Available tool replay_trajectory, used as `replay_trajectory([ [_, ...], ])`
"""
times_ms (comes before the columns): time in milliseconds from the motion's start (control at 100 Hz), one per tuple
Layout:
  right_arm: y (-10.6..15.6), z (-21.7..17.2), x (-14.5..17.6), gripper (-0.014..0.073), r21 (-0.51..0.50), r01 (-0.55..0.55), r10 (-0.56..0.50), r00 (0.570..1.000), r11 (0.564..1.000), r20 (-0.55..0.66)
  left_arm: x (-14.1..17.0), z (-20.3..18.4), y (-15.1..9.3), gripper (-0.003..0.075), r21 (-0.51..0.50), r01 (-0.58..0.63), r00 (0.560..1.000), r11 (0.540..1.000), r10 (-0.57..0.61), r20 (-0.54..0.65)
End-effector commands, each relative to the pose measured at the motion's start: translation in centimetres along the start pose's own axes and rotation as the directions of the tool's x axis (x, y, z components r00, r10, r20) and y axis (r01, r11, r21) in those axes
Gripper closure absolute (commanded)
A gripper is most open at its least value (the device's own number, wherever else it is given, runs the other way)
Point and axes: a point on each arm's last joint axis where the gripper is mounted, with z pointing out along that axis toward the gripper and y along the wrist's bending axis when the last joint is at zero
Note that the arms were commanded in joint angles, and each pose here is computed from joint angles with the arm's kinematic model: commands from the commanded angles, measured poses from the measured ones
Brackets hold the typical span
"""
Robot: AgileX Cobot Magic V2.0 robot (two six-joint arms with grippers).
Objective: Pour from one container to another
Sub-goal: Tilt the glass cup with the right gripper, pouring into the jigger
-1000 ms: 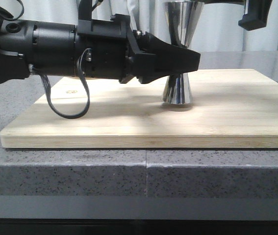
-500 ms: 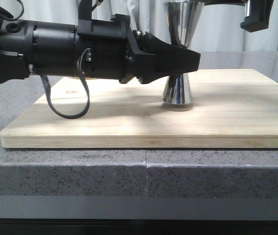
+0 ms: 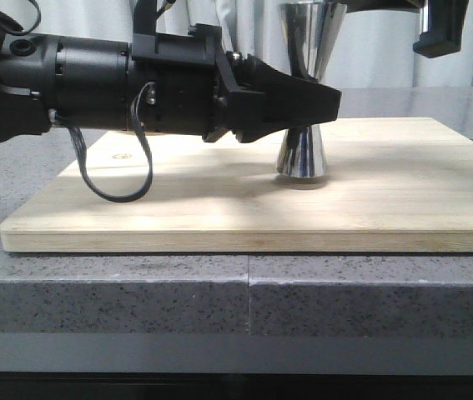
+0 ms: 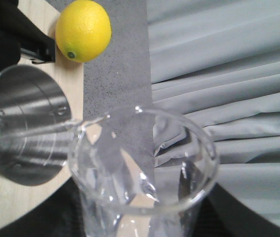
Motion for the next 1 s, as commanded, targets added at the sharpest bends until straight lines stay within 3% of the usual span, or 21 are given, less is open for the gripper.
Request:
replay_trajectory([
  [0,-1.94,-0.98,-0.88,0.0375,0.069,0.02,-0.023,0.999,0.997,0.032,-3.64,-0.48,-0.54,0.0741,0.021,-0.035,0.989,0.999,0.031,0.141],
  [990,-1.79,-0.97,-0.83,0.0375,0.055,0.064,-0.065,0.998,0.996,0.024,-3.56,-0.47,-0.62,0.0741,0.029,-0.042,0.99,0.999,0.038,0.133],
])
